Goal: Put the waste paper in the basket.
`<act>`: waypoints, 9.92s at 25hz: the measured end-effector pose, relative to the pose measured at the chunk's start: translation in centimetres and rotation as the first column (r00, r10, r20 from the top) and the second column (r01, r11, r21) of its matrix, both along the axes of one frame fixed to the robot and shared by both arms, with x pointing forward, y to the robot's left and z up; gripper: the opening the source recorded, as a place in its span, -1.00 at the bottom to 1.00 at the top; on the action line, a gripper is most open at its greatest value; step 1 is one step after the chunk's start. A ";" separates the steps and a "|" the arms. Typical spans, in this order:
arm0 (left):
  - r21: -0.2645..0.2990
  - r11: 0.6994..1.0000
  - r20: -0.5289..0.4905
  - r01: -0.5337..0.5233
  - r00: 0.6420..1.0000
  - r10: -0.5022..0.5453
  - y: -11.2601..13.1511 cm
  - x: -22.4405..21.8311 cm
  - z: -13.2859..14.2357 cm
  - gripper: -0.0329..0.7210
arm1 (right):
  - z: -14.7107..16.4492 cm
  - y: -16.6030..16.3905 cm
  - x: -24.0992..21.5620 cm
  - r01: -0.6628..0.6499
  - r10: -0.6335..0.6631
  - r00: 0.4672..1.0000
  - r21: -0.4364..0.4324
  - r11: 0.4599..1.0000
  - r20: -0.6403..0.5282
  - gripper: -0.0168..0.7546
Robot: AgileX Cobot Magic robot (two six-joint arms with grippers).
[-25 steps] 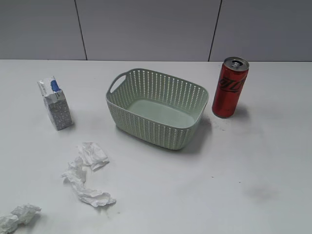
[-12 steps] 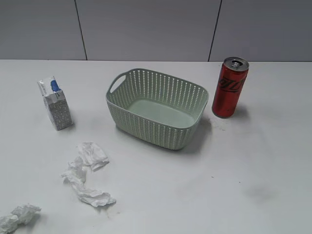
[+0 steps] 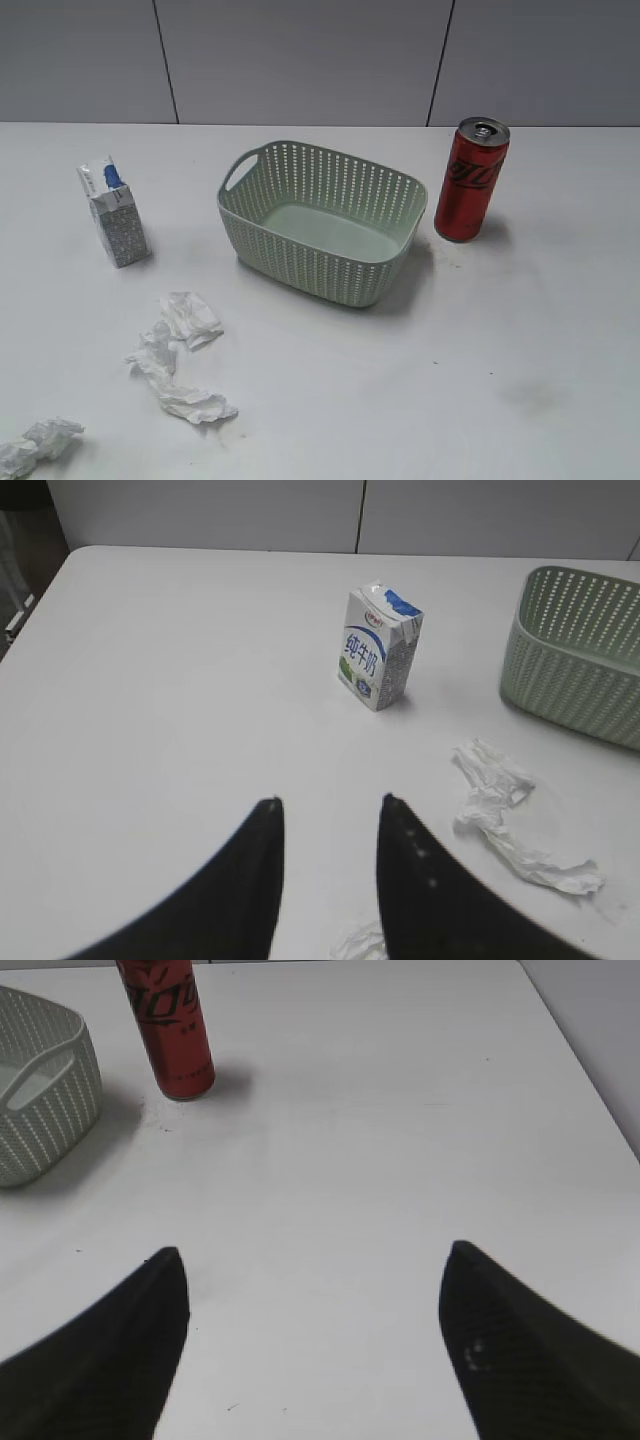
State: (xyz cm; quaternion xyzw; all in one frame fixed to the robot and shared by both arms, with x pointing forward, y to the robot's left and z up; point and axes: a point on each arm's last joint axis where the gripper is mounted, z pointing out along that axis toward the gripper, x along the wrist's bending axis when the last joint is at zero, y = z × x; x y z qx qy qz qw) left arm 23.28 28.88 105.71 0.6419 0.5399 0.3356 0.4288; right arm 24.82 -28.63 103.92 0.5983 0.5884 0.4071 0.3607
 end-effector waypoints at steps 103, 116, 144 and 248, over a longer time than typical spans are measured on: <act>-0.004 0.901 -0.331 0.434 0.849 -0.411 -14.6 28.1 -0.1 -0.87 | 0.0 0.0 0.0 0.000 0.000 1.000 0.000 1.000 0.000 0.57; -0.073 0.964 0.178 0.256 0.954 -0.240 -18.5 31.3 1.0 -0.87 | 0.0 0.0 0.0 0.000 0.000 1.000 0.000 1.000 0.000 0.57; 0.134 0.931 0.142 0.340 0.923 -0.357 -23.9 33.1 -10.1 0.83 | 0.0 0.0 0.0 0.000 0.000 1.000 0.000 1.000 0.000 0.57; 0.085 0.784 -0.934 0.615 0.324 -0.153 -17.9 21.9 -13.8 -0.82 | 0.0 0.0 0.0 0.000 0.000 1.000 0.000 1.000 0.000 0.57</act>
